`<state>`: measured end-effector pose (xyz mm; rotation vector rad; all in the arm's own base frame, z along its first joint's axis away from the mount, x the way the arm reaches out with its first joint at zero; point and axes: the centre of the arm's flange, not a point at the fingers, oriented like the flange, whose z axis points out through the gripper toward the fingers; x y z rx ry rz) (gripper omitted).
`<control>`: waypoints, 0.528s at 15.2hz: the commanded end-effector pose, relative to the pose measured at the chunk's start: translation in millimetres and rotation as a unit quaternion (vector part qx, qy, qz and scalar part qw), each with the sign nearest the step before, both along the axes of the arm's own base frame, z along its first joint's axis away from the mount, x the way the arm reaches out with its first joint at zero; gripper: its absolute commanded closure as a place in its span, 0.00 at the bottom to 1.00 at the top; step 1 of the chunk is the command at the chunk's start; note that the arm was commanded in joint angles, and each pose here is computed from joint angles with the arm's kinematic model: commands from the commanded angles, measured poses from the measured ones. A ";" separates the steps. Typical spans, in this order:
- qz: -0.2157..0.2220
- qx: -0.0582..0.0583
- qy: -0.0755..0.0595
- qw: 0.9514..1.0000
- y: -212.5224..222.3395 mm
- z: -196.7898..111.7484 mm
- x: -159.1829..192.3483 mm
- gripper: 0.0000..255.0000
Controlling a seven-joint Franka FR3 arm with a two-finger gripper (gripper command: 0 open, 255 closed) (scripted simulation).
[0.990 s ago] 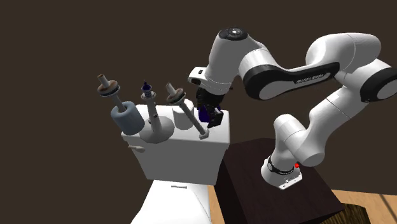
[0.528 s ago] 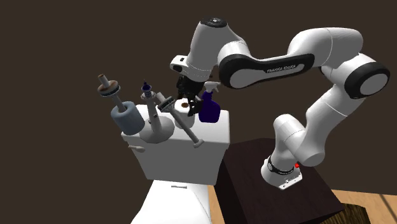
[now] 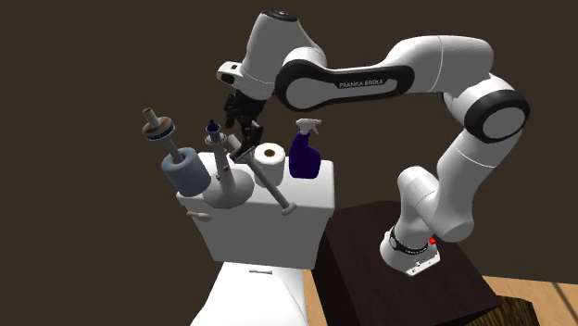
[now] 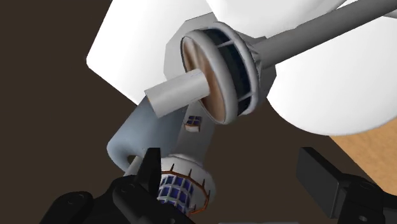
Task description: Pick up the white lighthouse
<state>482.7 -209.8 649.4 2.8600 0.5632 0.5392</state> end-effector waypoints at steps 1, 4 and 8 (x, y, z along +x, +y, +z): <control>0.014 -0.003 -0.015 1.000 -15.7 7.1 16.6 0.00; 0.027 -0.004 -0.029 0.999 -31.6 14.3 33.5 0.00; 0.027 -0.004 -0.029 0.999 -31.6 -6.9 33.5 0.00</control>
